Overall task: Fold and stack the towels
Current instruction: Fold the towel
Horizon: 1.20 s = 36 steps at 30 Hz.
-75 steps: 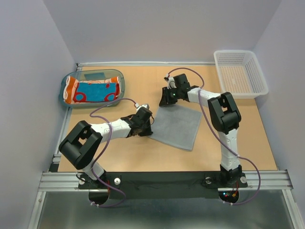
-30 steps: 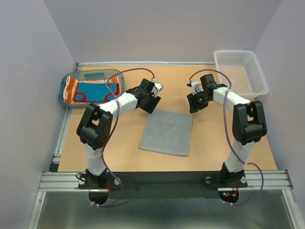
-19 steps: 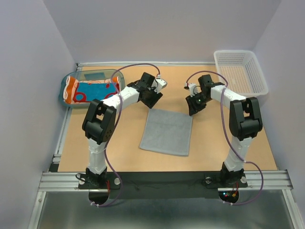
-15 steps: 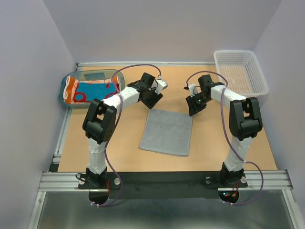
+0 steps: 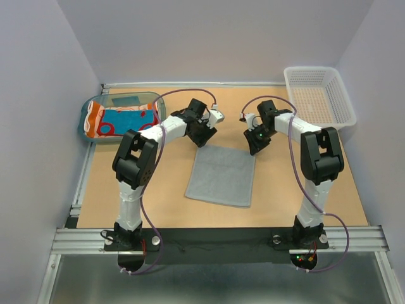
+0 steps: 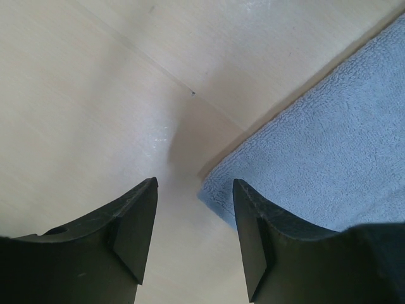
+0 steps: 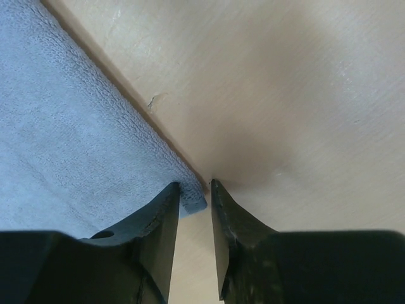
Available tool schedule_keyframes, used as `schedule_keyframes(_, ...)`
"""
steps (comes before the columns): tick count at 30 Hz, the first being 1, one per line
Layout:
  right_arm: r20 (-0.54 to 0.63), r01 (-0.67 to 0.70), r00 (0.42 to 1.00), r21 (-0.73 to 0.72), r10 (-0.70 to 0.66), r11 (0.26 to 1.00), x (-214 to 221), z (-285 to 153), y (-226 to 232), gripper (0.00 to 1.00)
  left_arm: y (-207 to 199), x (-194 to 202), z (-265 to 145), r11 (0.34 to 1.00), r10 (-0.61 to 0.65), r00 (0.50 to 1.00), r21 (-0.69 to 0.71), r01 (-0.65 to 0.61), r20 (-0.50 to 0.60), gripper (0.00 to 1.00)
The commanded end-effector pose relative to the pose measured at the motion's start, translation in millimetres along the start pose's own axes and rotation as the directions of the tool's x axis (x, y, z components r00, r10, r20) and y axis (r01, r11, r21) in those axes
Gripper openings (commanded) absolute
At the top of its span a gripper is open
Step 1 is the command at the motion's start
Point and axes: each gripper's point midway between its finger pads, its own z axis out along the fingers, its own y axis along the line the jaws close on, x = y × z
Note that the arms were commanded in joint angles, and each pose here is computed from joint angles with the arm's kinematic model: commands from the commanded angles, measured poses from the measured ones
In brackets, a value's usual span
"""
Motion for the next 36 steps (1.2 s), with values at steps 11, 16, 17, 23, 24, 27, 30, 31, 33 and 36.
schedule_keyframes(11,-0.083,0.011,0.997,0.028,-0.009,1.000,17.4,13.4,-5.1,0.01,-1.9,-5.1,-2.3,0.997,0.005,1.000,0.079,-0.006,0.020,0.59)
schedule_keyframes(16,-0.085,0.015,0.996,0.031,-0.012,0.999,17.1,14.0,-5.8,0.00,-3.8,3.4,5.6,0.994,-0.010,1.000,0.107,0.010,-0.006,0.56)
schedule_keyframes(17,-0.085,0.016,0.996,0.031,-0.014,0.999,17.1,14.0,-5.8,0.00,-5.1,3.8,7.3,0.993,-0.011,1.000,0.115,0.012,-0.007,0.55)
schedule_keyframes(23,-0.088,0.015,0.996,0.023,-0.013,1.000,18.1,15.9,-4.3,0.00,-11.8,15.2,18.3,0.988,-0.024,0.998,0.154,0.032,-0.053,0.51)
schedule_keyframes(24,-0.088,0.015,0.996,0.023,-0.013,1.000,18.1,15.9,-4.3,0.00,-11.9,18.4,19.4,0.987,-0.026,0.998,0.156,0.036,-0.064,0.49)
schedule_keyframes(27,-0.091,0.015,0.996,0.026,-0.013,1.000,18.8,16.3,-5.0,0.01,-17.5,26.6,22.6,0.983,-0.029,0.995,0.179,0.045,-0.093,0.47)
schedule_keyframes(30,-0.091,0.014,0.996,0.028,-0.012,0.999,18.5,15.8,-5.2,0.00,-23.6,31.2,22.8,0.977,-0.032,0.994,0.208,0.054,-0.107,0.34)
schedule_keyframes(31,-0.089,0.015,0.996,0.028,-0.012,1.000,18.1,15.9,-5.1,0.01,-24.9,32.0,22.9,0.975,-0.035,0.993,0.213,0.058,-0.110,0.34)
schedule_keyframes(33,-0.092,0.015,0.996,0.026,-0.013,1.000,18.6,16.4,-4.5,0.00,-27.1,36.2,25.1,0.973,-0.037,0.992,0.223,0.064,-0.124,0.28)
schedule_keyframes(36,-0.092,0.018,0.996,0.032,-0.015,0.999,17.7,16.1,-5.2,0.01,-27.2,40.1,29.2,0.972,-0.040,0.989,0.224,0.071,-0.141,0.19)
